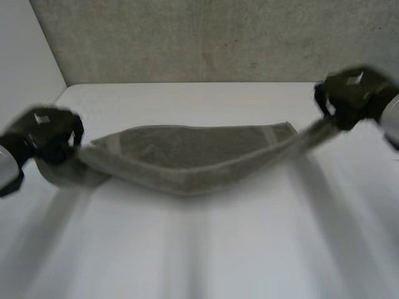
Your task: Fold the towel.
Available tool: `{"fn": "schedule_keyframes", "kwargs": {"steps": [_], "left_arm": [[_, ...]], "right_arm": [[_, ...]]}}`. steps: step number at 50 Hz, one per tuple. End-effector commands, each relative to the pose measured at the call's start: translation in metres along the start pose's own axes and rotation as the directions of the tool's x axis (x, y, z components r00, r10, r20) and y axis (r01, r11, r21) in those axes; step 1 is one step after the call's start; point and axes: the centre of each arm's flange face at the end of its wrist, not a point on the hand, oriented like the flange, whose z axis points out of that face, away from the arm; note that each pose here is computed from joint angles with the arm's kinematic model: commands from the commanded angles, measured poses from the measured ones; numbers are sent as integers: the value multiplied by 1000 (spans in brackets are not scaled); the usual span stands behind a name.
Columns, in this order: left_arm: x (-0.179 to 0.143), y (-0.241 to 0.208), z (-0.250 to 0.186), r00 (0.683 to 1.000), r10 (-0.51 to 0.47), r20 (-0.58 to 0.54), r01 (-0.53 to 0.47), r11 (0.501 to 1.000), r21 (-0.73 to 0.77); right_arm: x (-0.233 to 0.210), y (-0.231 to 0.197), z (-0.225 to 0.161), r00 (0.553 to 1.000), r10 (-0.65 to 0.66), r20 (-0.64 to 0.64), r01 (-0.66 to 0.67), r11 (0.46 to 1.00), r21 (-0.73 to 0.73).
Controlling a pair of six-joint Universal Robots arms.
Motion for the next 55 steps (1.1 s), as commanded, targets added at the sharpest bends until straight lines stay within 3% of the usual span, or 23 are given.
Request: {"fn": "schedule_keyframes", "kwargs": {"steps": [1,9,13,15,19,23,24,26,27,29,30,32,36,38,40,41,43,46,48,55], "left_arm": [[-15,-51,-6,995,-92,33,85,980,180],[-22,9,47,985,-174,0,174,984,35],[-18,36,72,987,-159,-30,158,987,-39],[-8,47,96,994,-93,-51,89,994,-67],[-9,37,119,1000,-28,-11,27,999,-39],[-20,-36,137,996,15,89,-30,984,174],[-20,-36,137,996,15,89,-31,984,175],[-14,-111,131,995,-13,102,-30,915,402],[-14,-111,131,995,-13,102,-30,915,403],[-16,-178,105,993,-46,106,-28,793,609],[-16,-178,105,993,-46,106,-28,792,610],[-20,-213,82,993,-78,87,-11,682,731],[-21,-219,79,993,-100,56,19,629,777],[-19,-210,85,993,-107,42,37,644,764],[-12,-175,102,992,-126,20,77,716,694],[-12,-175,102,992,-126,20,77,716,693],[-8,-128,121,987,-159,11,122,797,591],[-9,-102,128,984,-179,13,145,834,533],[-11,-56,135,979,-201,14,177,889,423],[7,20,134,989,-142,-47,149,960,238]], "right_arm": [[38,-35,-20,997,25,-77,-16,993,117],[31,27,29,1000,-19,-3,19,997,-78],[20,48,47,996,-80,38,85,987,-138],[7,55,66,992,-117,39,122,980,-160],[-6,42,87,986,-167,-10,165,980,-110],[9,-11,113,958,-181,-221,212,969,124],[9,-11,113,958,-181,-222,212,969,125],[38,-63,111,925,-64,-374,203,916,346],[38,-63,110,925,-63,-375,203,916,347],[59,-102,97,906,85,-415,164,833,529],[59,-103,97,906,85,-415,164,832,530],[68,-125,80,903,165,-397,133,771,623],[67,-124,79,909,166,-383,123,770,626],[62,-117,83,917,156,-366,110,786,608],[49,-95,92,941,128,-313,73,827,558],[49,-95,92,941,127,-312,73,827,558],[35,-73,99,963,99,-249,44,858,511],[28,-62,101,972,88,-216,29,872,489],[19,-33,108,984,77,-159,-2,906,424],[-2,36,116,996,38,-84,-14,963,270]]}}
